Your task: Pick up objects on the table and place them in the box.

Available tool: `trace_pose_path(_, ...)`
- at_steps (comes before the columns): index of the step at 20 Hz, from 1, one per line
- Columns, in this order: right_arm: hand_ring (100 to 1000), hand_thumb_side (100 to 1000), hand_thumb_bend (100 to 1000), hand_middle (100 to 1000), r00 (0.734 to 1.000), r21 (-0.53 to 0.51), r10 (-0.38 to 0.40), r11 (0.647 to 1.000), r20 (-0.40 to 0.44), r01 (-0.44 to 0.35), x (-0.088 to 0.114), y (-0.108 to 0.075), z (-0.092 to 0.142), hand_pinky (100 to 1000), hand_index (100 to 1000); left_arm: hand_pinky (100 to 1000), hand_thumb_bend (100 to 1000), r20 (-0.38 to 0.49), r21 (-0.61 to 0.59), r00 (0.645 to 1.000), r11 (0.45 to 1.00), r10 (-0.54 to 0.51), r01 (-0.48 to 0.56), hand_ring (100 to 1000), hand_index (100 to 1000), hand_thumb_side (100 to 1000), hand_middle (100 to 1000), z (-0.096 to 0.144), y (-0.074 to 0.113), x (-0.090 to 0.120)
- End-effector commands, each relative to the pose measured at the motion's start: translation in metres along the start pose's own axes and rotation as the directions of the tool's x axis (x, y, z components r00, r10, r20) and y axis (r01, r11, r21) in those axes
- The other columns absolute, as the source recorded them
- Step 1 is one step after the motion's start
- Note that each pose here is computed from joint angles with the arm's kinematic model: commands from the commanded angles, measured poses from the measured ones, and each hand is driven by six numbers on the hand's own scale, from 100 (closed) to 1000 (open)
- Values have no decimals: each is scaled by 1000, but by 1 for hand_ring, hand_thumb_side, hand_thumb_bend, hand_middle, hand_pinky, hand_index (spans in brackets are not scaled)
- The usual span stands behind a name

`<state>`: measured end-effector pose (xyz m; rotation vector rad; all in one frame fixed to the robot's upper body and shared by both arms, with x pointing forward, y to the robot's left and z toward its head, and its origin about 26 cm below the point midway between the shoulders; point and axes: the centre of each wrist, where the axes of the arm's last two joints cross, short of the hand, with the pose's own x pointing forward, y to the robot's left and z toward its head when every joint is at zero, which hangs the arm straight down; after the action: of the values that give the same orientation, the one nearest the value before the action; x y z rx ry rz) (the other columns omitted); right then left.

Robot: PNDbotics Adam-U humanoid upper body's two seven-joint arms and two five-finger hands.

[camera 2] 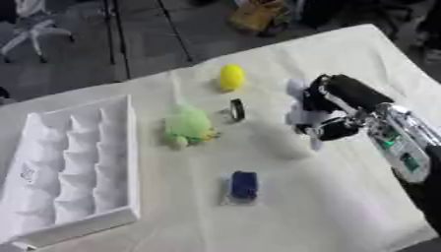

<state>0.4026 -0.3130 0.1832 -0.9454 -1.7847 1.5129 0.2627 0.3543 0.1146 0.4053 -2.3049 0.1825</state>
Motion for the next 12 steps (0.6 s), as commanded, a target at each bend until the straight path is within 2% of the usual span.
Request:
trace_pose_path(1,320,100,265,334,998,-55,54,997,35,-52,6,-31,-4,307,425,1000,395,30,-23,999,1000,-12,13,765,734,1000,764,-7,3,7)
trace_pose_path(12,323,100,248,336,990,-138,46,990,130,-28,32,-65,-18,307,425,1000,396,45,-45,999,999,1,1,767,735,1000,765,-12,-1,9)
